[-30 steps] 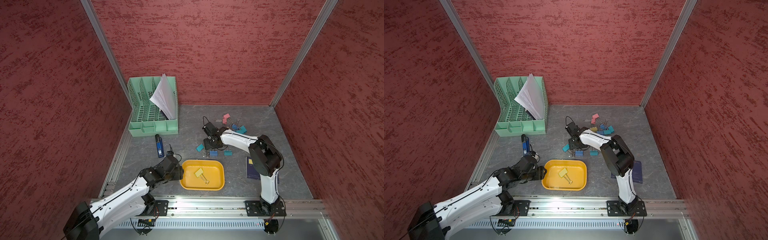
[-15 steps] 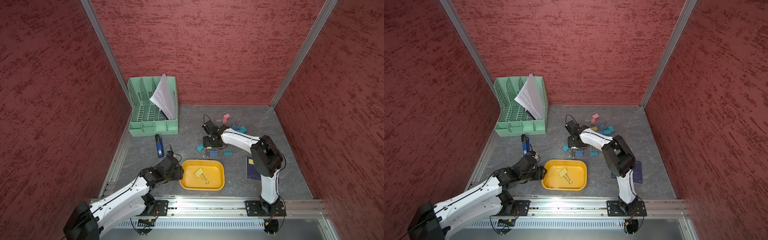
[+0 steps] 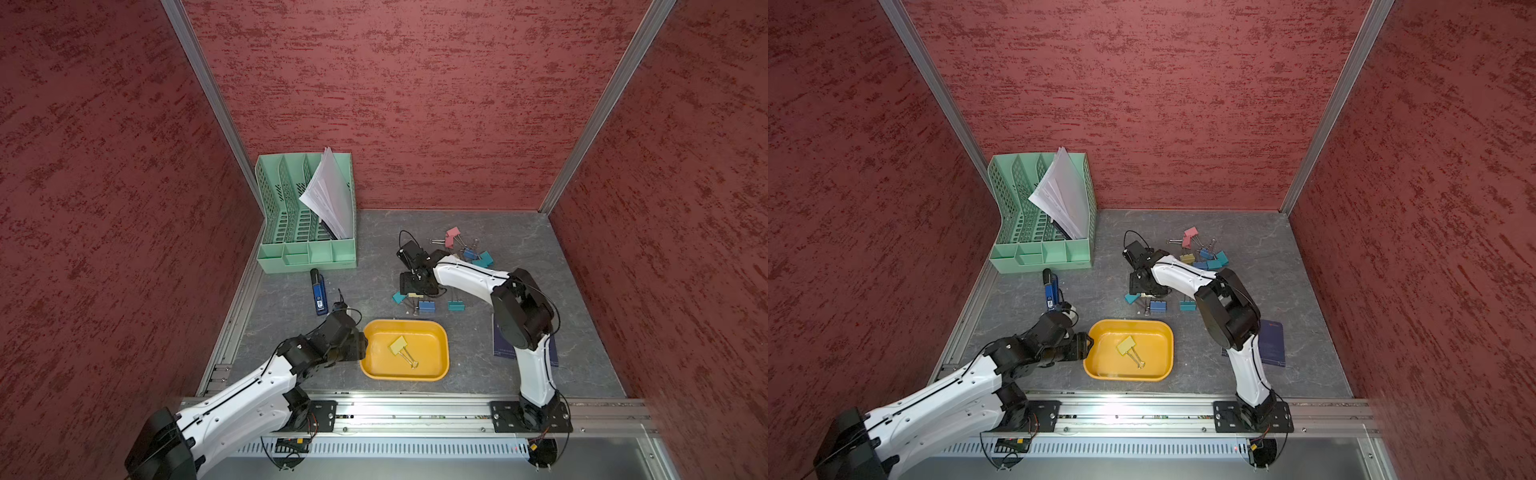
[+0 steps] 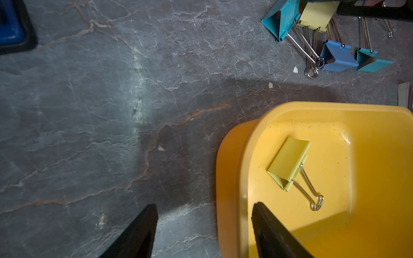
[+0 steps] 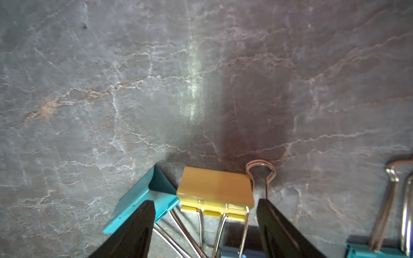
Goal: Put the binder clips in the storage box
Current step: Pick up the binder clip at the center of the board, then place the binder clip in the storage box.
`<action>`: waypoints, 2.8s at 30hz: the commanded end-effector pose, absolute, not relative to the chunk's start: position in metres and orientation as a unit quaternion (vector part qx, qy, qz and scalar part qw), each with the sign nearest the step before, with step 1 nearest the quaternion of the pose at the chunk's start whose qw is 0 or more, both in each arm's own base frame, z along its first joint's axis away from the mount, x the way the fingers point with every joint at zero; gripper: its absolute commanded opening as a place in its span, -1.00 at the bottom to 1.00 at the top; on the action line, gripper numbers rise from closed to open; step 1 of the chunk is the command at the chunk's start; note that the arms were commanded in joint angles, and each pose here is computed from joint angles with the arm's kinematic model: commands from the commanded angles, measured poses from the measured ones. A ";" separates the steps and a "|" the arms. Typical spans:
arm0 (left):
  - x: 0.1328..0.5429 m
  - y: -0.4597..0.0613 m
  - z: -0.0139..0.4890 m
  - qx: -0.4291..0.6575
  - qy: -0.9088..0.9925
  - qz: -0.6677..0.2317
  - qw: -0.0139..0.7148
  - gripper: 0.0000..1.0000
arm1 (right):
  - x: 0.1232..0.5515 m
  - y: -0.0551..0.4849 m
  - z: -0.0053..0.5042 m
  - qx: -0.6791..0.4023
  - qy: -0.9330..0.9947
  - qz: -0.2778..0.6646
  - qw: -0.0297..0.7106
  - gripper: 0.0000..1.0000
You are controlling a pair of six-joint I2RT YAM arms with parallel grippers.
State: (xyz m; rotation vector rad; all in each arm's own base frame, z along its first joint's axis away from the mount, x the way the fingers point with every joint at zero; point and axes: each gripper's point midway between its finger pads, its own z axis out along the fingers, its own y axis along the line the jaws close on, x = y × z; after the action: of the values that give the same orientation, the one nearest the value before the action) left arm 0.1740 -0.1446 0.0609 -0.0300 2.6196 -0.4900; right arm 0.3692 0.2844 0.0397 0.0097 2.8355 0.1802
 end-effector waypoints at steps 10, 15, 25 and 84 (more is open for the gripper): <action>0.173 -0.146 0.062 -0.001 0.952 -0.186 0.243 0.42 | 0.371 0.279 0.024 0.012 0.989 0.034 0.146 0.49; 0.173 -0.146 0.062 -0.002 0.952 -0.186 0.243 0.42 | 0.374 0.279 0.021 0.012 0.988 0.029 0.149 0.35; 0.173 -0.146 0.062 -0.002 0.952 -0.186 0.244 0.42 | 0.380 0.276 0.018 0.008 0.989 0.019 0.149 0.23; 0.174 -0.145 0.061 -0.006 0.953 -0.181 0.243 0.42 | 0.196 0.304 0.097 -0.227 0.944 0.131 0.201 0.05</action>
State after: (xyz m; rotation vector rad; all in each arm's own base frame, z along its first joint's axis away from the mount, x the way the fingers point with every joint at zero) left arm 0.1736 -0.1449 0.0620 -0.0292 2.6139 -0.4995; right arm 0.1924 0.2902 0.0942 -0.6348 2.6830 0.2963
